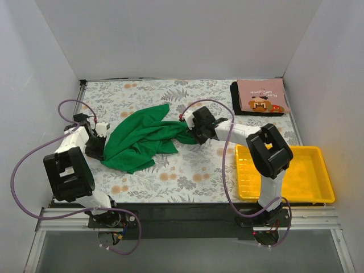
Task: Fold and stack the t-shirts
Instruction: Flatten the tshirt out
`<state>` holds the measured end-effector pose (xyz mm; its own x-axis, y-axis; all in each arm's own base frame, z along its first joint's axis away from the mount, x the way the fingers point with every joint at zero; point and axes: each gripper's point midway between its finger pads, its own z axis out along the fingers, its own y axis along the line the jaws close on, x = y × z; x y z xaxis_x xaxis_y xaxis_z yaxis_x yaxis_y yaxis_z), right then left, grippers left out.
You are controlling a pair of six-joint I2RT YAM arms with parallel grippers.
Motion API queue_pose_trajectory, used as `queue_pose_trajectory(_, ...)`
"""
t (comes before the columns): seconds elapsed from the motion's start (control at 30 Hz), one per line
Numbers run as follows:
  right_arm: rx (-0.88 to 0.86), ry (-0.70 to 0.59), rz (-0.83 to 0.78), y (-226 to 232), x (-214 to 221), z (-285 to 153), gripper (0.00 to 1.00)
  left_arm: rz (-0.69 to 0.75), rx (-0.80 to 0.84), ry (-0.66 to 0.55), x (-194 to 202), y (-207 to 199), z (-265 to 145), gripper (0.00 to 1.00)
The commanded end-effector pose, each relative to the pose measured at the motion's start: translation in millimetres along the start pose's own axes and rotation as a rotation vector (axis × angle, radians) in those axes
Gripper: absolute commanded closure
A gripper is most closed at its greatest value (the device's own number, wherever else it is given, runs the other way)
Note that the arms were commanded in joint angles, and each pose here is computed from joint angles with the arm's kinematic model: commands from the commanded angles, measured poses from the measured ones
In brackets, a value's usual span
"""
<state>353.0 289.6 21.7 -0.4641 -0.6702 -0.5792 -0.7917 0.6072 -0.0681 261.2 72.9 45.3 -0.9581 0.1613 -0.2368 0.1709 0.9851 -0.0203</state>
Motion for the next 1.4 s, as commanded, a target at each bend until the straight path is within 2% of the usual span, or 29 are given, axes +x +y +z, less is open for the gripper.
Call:
queue_pose_trajectory(0.0,-0.029,0.412,-0.017,-19,139,-38,0.99,0.003,-0.098,0.048,34,46,-6,1.00)
queue_pose_trajectory(0.1,-0.038,0.449,-0.074,-35,165,-69,0.99,0.013,-0.116,0.103,63,68,-4,1.00)
queue_pose_trajectory(0.17,-0.050,0.456,-0.112,-39,171,-83,0.99,0.038,-0.089,0.102,64,66,-7,1.00)
queue_pose_trajectory(0.2,-0.076,0.451,-0.122,-36,173,-87,0.99,0.062,-0.035,0.106,65,55,-14,0.96)
queue_pose_trajectory(0.23,-0.080,0.447,-0.131,-35,172,-89,0.99,0.075,0.070,0.013,47,37,-20,0.88)
queue_pose_trajectory(0.27,-0.110,0.420,-0.133,-30,166,-91,0.99,0.093,0.088,-0.053,26,37,-34,0.72)
queue_pose_trajectory(0.33,-0.128,0.390,-0.144,-30,155,-91,0.99,0.138,0.167,-0.172,-8,17,-52,0.62)
queue_pose_trajectory(0.37,-0.141,0.394,-0.139,-29,154,-90,0.99,0.169,0.154,-0.255,-36,19,-69,0.56)
queue_pose_trajectory(0.4,-0.142,0.376,-0.149,-33,143,-89,0.99,0.198,0.166,-0.311,-61,12,-72,0.55)
queue_pose_trajectory(0.47,-0.149,0.391,-0.148,-35,141,-85,0.99,0.180,0.216,-0.393,-99,-1,-81,0.54)
queue_pose_trajectory(0.5,-0.150,0.393,-0.151,-36,139,-85,0.99,0.217,0.223,-0.441,-129,-13,-92,0.54)
queue_pose_trajectory(0.57,-0.134,0.392,-0.157,-41,134,-84,0.99,0.215,0.271,-0.443,-163,-29,-76,0.54)
queue_pose_trajectory(0.6,-0.129,0.392,-0.157,-43,133,-85,0.99,0.273,0.268,-0.499,-195,-46,-83,0.54)
queue_pose_trajectory(0.63,-0.127,0.393,-0.159,-44,132,-85,0.99,0.256,0.298,-0.470,-208,-52,-61,0.54)
queue_pose_trajectory(0.67,-0.125,0.397,-0.157,-44,133,-87,0.99,0.235,0.317,-0.474,-220,-60,-56,0.54)
queue_pose_trajectory(0.7,-0.126,0.397,-0.154,-44,133,-87,0.99,0.267,0.320,-0.528,-250,-71,-62,0.55)
queue_pose_trajectory(0.73,-0.121,0.392,-0.151,-45,131,-89,0.99,0.265,0.326,-0.534,-262,-75,-55,0.56)
queue_pose_trajectory(0.77,-0.120,0.394,-0.148,-45,132,-90,0.99,0.239,0.348,-0.503,-272,-79,-31,0.56)
queue_pose_trajectory(0.83,-0.117,0.393,-0.136,-46,132,-91,0.99,0.276,0.345,-0.573,-308,-92,-35,0.57)
queue_pose_trajectory(0.87,-0.117,0.392,-0.125,-46,131,-91,0.99,0.263,0.362,-0.544,-313,-96,-10,0.58)
queue_pose_trajectory(0.93,-0.121,0.396,-0.111,-47,133,-91,0.99,0.313,0.365,-0.568,-334,-118,-7,0.59)
queue_pose_trajectory(1.0,-0.119,0.395,-0.093,-49,132,-91,0.99,0.338,0.357,-0.529,-337,-131,23,0.61)
queue_pose_trajectory(1.2,-0.126,0.395,-0.062,-55,132,-90,0.99,0.353,0.325,-0.542,-348,-133,50,0.61)
queue_pose_trajectory(1.37,-0.130,0.396,-0.051,-58,130,-87,0.99,0.404,0.305,-0.511,-342,-137,71,0.60)
